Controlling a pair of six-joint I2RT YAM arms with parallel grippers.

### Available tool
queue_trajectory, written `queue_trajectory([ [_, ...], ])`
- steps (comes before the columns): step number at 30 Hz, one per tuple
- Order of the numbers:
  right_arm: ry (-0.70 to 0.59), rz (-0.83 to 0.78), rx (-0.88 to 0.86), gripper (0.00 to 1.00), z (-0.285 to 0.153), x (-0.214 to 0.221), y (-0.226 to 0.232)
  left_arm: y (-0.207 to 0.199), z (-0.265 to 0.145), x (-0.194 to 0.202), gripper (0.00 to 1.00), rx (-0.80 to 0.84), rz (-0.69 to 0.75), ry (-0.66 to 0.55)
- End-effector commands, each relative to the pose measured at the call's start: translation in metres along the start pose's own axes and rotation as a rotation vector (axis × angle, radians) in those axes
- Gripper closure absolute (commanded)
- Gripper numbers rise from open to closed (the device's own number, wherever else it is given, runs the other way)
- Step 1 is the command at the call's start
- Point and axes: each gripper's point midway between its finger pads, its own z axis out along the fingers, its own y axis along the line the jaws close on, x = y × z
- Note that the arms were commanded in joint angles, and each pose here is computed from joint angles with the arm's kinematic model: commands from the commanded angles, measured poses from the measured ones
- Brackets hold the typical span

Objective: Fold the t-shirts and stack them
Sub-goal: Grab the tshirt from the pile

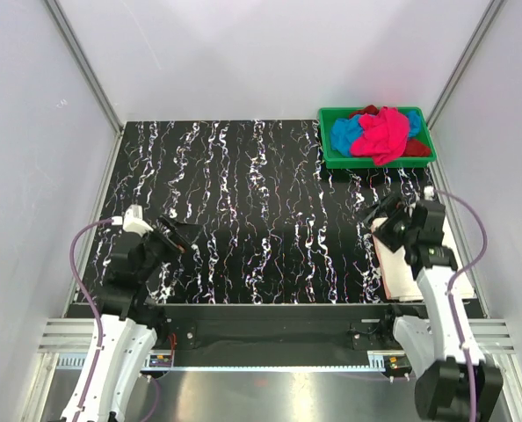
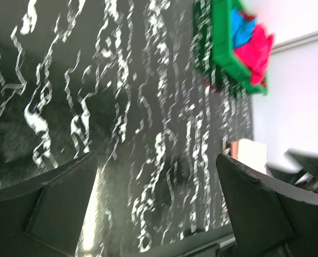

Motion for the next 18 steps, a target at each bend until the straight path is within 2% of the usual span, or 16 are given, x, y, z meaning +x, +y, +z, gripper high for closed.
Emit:
queue_trajectory([
  [1, -0.174, -0.131, -0.025, 0.0, 0.011, -0.063, 0.026, -0.003, -0.008, 0.006, 0.01, 0.001, 0.057, 0.045],
  [2, -0.237, -0.065, 0.035, 0.0, 0.014, -0.079, 0.02, -0.012, -0.012, 0.006, 0.01, 0.034, 0.08, 0.054],
  [3, -0.222, 0.081, 0.127, 0.0, 0.022, -0.079, 0.006, -0.015, -0.015, 0.004, 0.01, 0.048, 0.105, 0.055],
  [4, -0.24, 0.111, 0.171, 0.01, 0.024, -0.087, 0.002, -0.015, -0.018, 0.005, 0.01, 0.045, 0.147, 0.064],
  [5, -0.251, 0.095, 0.177, 0.0, 0.033, -0.101, 0.007, -0.022, -0.024, 0.0, 0.01, 0.053, 0.165, 0.056],
  [6, -0.279, 0.014, 0.137, 0.0, 0.04, -0.116, 0.017, -0.022, -0.027, -0.001, 0.01, 0.037, 0.169, 0.059],
  [10, -0.343, -0.008, 0.136, 0.0, 0.075, -0.169, 0.037, -0.038, -0.036, 0.004, 0.01, 0.113, 0.259, 0.106],
  [12, -0.331, 0.008, 0.15, 0.06, 0.107, -0.184, 0.034, -0.051, -0.041, 0.014, 0.01, 0.206, 0.29, 0.159],
  [13, -0.336, 0.016, 0.142, 0.14, 0.117, -0.193, 0.038, -0.059, -0.043, 0.015, 0.01, 0.259, 0.333, 0.166],
  [14, -0.362, 0.008, 0.098, 0.16, 0.123, -0.214, 0.058, -0.067, -0.046, 0.021, 0.01, 0.315, 0.345, 0.202],
  [15, -0.331, 0.015, 0.112, 0.21, 0.15, -0.215, 0.048, -0.072, -0.047, 0.022, 0.01, 0.343, 0.354, 0.209],
  [16, -0.367, 0.007, 0.079, 0.26, 0.153, -0.238, 0.068, -0.082, -0.05, 0.018, 0.01, 0.384, 0.378, 0.199],
  [18, -0.374, 0.013, 0.126, 0.33, 0.179, -0.249, 0.055, -0.094, -0.054, 0.02, 0.02, 0.447, 0.394, 0.227],
])
